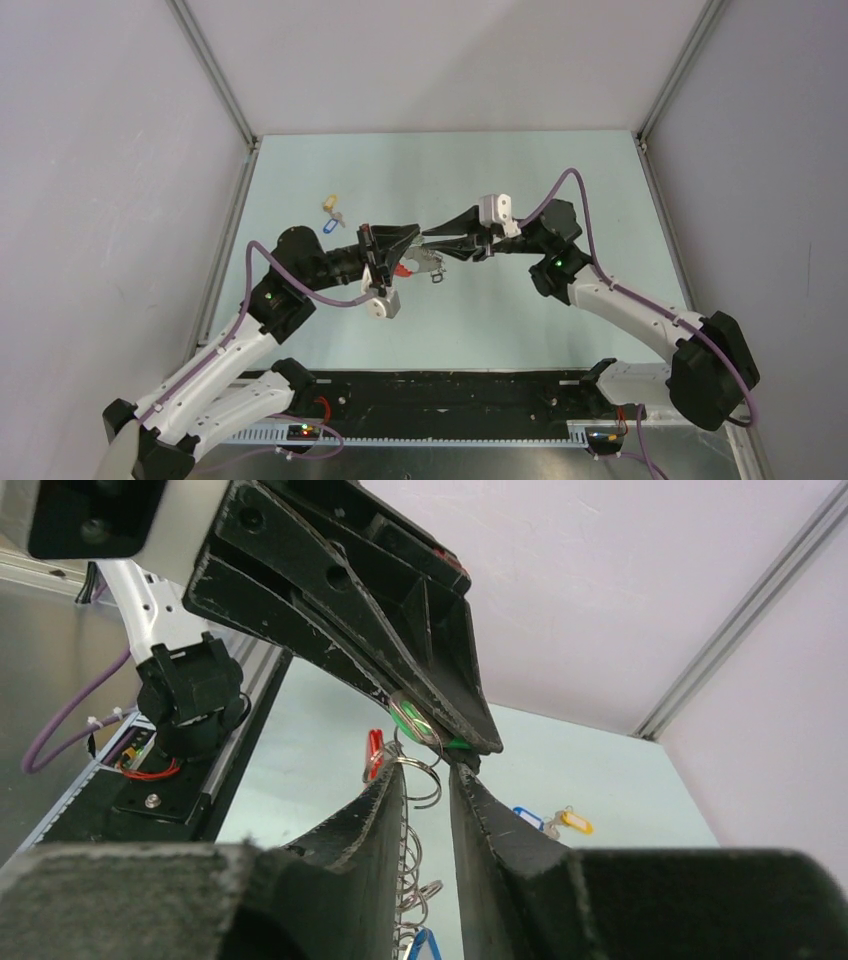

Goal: Remove the keys from the keyring

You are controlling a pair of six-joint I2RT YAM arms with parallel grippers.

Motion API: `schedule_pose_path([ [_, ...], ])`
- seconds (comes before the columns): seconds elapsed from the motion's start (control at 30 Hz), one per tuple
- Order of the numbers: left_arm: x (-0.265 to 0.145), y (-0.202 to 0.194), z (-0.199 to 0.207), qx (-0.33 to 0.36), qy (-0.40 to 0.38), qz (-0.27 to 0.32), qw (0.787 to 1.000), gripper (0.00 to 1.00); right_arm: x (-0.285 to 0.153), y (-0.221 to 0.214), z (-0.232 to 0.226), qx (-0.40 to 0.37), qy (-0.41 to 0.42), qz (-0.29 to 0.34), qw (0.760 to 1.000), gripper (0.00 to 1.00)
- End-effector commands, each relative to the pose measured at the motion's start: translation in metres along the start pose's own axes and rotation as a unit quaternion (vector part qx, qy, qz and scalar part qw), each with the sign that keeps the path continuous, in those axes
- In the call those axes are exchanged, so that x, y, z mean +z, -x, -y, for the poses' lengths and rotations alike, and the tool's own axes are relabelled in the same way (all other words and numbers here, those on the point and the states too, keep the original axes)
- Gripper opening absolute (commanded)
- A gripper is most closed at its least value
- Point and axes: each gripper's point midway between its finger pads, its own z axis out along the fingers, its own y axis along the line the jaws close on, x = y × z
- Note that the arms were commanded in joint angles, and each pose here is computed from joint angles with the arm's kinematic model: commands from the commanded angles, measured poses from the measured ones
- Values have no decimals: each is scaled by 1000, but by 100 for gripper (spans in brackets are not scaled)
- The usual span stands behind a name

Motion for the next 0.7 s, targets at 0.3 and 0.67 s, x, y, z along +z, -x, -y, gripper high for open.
schedule_pose_path([
  [0.3, -2, 14, -15, 13, 18, 24, 999, 0, -6, 27, -4, -21, 14, 41, 999, 19],
  [0.67, -7, 25, -22, 19, 25, 39, 999, 0, -4, 10, 2, -10, 5, 24, 1000, 36],
])
